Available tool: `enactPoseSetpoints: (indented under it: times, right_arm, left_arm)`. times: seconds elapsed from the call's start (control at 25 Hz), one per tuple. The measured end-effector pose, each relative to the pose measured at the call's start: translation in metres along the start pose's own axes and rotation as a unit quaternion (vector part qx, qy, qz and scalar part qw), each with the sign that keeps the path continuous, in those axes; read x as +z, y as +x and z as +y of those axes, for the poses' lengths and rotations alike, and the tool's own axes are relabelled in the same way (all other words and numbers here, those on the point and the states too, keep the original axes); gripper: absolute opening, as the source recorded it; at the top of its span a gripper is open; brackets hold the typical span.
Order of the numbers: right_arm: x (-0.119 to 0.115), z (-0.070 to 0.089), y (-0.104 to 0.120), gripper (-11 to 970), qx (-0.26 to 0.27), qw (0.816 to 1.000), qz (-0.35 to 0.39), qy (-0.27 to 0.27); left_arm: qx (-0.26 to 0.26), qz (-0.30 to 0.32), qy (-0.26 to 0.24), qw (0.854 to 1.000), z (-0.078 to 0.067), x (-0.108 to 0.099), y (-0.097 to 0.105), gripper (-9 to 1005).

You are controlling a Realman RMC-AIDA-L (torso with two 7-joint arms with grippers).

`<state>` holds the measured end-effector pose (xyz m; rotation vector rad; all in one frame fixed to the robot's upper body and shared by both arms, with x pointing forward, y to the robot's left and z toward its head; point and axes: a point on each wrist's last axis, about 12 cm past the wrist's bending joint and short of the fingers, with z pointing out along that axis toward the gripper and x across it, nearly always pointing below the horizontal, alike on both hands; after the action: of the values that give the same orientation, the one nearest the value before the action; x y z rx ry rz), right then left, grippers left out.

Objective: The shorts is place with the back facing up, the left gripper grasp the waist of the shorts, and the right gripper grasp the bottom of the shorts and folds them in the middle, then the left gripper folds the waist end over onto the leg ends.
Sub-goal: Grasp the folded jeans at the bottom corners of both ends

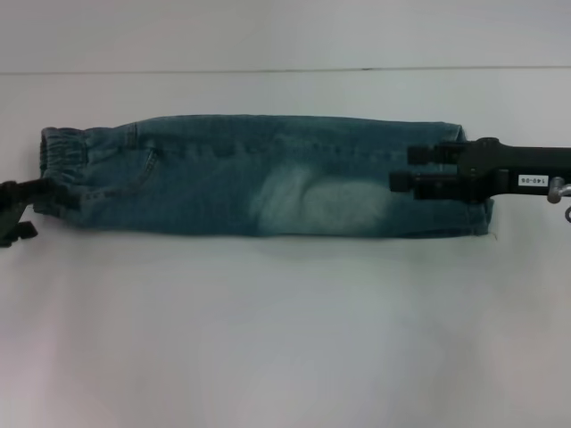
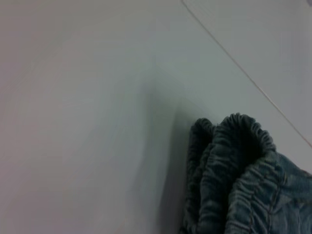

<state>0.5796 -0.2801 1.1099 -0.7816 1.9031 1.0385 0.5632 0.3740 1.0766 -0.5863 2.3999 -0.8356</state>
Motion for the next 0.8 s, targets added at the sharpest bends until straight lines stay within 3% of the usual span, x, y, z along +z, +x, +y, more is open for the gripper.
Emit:
enactPoseSetpoints:
  times: [0.56, 0.68, 0.8]
  right_arm:
    - [0.011, 0.000, -0.005, 726, -0.003, 1.000, 0.002, 0.004]
    - [0.011, -0.001, -0.004, 718, -0.002, 1.000, 0.003, 0.006]
    - [0.011, -0.001, -0.004, 710, -0.002, 1.000, 0.005, 0.007]
  left_arm:
    - [0.019, -0.024, 0.001, 1.000, -0.010, 0.015, -0.008, 868]
    - [0.019, -0.021, 0.003, 1.000, -0.011, 0.017, -0.007, 666]
    - [0.019, -0.021, 0.004, 1.000, -0.012, 0.017, -0.007, 597]
